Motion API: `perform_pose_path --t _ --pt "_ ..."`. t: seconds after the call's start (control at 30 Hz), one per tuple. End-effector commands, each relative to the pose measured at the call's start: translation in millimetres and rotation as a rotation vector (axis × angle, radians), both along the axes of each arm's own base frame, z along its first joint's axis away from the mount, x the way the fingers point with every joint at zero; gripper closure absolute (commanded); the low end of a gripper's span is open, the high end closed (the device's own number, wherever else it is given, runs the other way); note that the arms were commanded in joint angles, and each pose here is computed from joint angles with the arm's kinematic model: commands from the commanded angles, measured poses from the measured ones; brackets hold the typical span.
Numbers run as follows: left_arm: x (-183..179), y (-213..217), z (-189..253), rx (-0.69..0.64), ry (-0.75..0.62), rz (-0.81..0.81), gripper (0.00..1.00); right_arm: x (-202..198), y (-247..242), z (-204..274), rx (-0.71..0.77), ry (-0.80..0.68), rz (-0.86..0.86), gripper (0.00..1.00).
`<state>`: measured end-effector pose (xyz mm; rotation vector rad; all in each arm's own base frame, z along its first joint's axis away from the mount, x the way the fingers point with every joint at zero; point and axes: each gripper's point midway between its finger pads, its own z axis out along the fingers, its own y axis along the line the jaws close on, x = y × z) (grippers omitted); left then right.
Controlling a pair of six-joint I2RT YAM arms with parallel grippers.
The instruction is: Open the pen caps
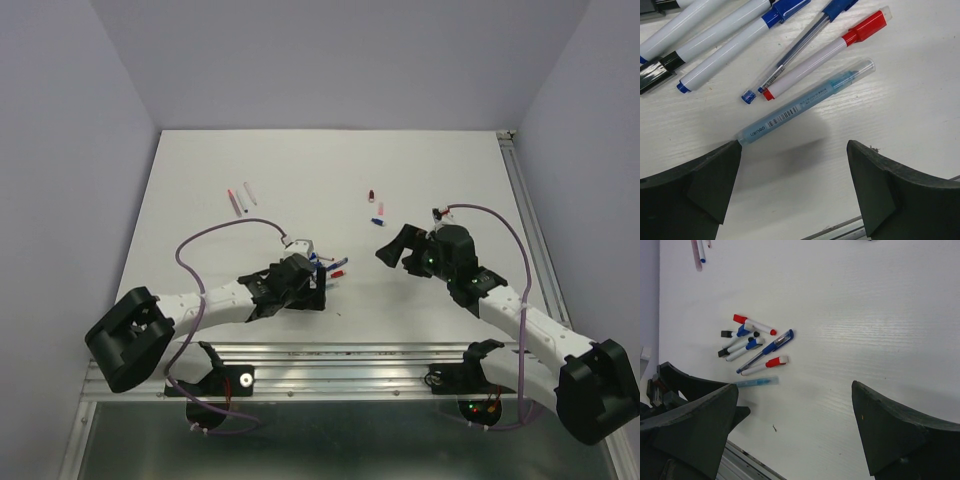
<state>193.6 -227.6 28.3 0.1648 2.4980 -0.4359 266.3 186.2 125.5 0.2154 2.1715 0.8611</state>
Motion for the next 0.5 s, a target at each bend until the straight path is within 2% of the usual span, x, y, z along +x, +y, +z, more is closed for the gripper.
perform_pose_path --t 0.0,0.33,0.47 --pt "-6.7 -8.0 -2.1 0.024 0.015 -0.061 0.01 0.3 1.8 -0.9 0.003 -0.029 0.014 0.0" --pt "7.0 -1.0 -15.6 0.146 0.015 -0.005 0.01 0.7 2.6 -1.9 0.009 -0.02 0.011 0.0" --pt "7.3 -4.9 -15.9 0.146 0.021 -0.021 0.01 0.3 1.9 -0.6 0.01 -0.026 0.008 0.0"
